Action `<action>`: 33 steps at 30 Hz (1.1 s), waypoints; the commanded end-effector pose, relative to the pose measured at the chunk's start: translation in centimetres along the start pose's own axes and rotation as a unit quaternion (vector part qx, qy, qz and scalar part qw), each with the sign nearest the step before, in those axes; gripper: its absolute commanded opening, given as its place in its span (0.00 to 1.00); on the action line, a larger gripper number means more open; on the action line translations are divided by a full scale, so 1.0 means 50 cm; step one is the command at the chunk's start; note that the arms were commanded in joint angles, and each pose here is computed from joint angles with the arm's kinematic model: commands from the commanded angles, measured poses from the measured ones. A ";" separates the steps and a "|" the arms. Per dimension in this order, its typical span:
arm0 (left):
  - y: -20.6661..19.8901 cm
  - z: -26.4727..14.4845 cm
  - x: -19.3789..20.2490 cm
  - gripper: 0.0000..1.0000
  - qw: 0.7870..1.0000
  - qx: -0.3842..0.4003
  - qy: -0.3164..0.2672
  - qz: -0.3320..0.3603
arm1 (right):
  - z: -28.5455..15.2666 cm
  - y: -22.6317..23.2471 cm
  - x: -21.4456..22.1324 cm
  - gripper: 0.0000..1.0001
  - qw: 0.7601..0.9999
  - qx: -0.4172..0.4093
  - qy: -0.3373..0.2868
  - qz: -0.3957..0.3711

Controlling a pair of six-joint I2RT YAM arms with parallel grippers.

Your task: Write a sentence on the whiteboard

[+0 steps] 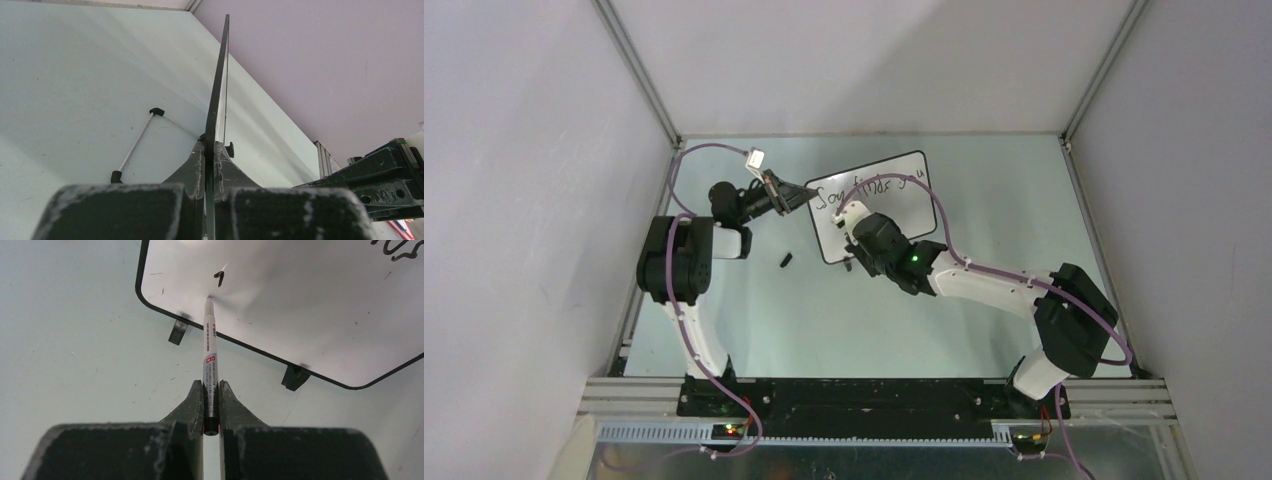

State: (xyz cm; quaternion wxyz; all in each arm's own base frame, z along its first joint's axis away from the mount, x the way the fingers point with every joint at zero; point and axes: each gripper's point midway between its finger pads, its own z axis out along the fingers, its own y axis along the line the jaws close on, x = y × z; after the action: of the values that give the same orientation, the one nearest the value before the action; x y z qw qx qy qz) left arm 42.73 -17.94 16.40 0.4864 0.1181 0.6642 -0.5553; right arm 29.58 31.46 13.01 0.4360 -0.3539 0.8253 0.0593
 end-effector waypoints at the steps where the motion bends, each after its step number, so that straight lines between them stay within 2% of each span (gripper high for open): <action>1: -0.015 -0.007 -0.024 0.00 0.999 0.009 -0.011 0.046 | -0.005 -0.018 -0.036 0.00 0.999 0.005 -0.031 0.010; 33: -0.015 -0.006 -0.025 0.00 0.999 0.010 -0.011 0.045 | -0.005 -0.033 -0.084 0.00 0.998 0.021 -0.065 0.014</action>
State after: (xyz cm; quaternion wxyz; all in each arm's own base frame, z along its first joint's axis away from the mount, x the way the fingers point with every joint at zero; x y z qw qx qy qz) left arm 42.73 -17.94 16.40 0.4863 0.1179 0.6642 -0.5554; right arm 30.70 31.39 13.61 0.4509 -0.3479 0.8197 0.0618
